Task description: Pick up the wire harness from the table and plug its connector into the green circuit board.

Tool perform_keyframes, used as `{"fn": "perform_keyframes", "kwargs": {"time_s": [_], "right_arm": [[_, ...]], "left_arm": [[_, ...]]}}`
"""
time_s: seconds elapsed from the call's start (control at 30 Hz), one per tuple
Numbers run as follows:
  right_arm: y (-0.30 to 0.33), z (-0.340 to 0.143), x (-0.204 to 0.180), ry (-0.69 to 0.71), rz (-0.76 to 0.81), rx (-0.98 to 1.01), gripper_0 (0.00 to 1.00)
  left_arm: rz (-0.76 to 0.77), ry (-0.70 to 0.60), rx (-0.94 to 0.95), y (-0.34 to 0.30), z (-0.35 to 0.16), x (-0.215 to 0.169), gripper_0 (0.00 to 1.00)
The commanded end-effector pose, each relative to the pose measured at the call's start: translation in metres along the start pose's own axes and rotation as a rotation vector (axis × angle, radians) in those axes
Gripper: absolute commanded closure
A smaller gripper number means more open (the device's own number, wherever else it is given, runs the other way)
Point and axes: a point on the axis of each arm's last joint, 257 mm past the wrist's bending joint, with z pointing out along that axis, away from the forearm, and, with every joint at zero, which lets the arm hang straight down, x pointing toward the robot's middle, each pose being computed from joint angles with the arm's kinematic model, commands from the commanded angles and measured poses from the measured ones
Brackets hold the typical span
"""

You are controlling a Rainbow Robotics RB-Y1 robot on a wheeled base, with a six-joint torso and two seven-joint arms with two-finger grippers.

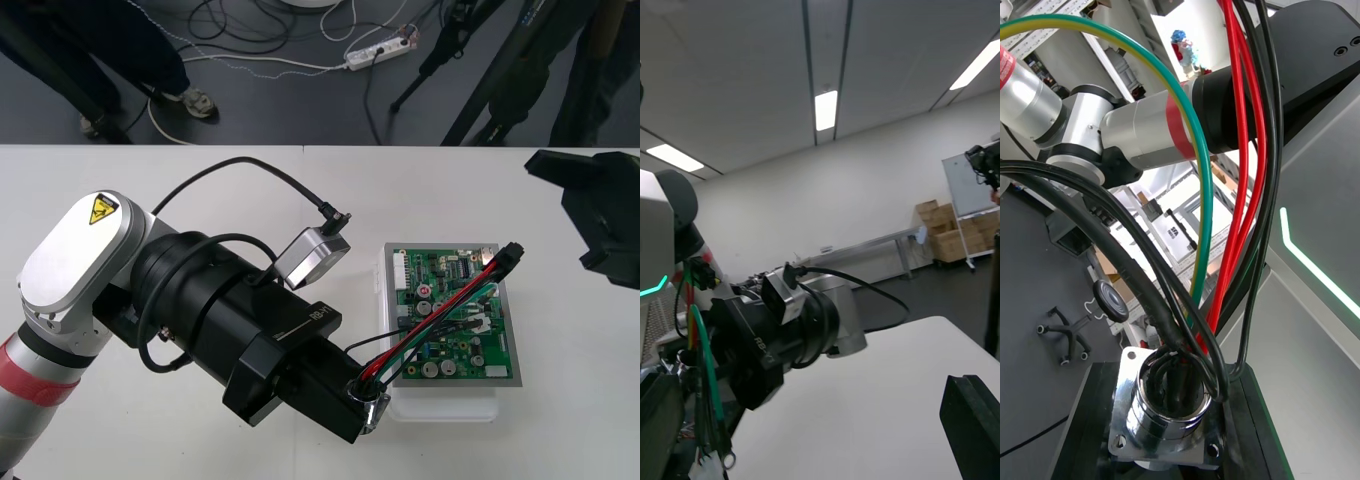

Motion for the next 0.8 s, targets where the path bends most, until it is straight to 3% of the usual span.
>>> {"fn": "perform_keyframes", "kwargs": {"time_s": [0.03, 0.43, 0.8], "right_arm": [[0.023, 0.023, 0.004, 0.019, 0.041, -0.114, 0.0], [0.03, 0.05, -0.016, -0.086, 0.005, -0.195, 0.0], [0.047, 0.064, -0.019, -0.094, -0.005, -0.259, 0.0]], "left_arm": [[-0.04, 0.042, 0.053, -0.016, 0.006, -0.005, 1.0], [-0.037, 0.031, 0.056, -0.016, 0.008, -0.009, 1.0], [-0.038, 0.017, 0.061, -0.017, 0.01, -0.014, 1.0]]}}
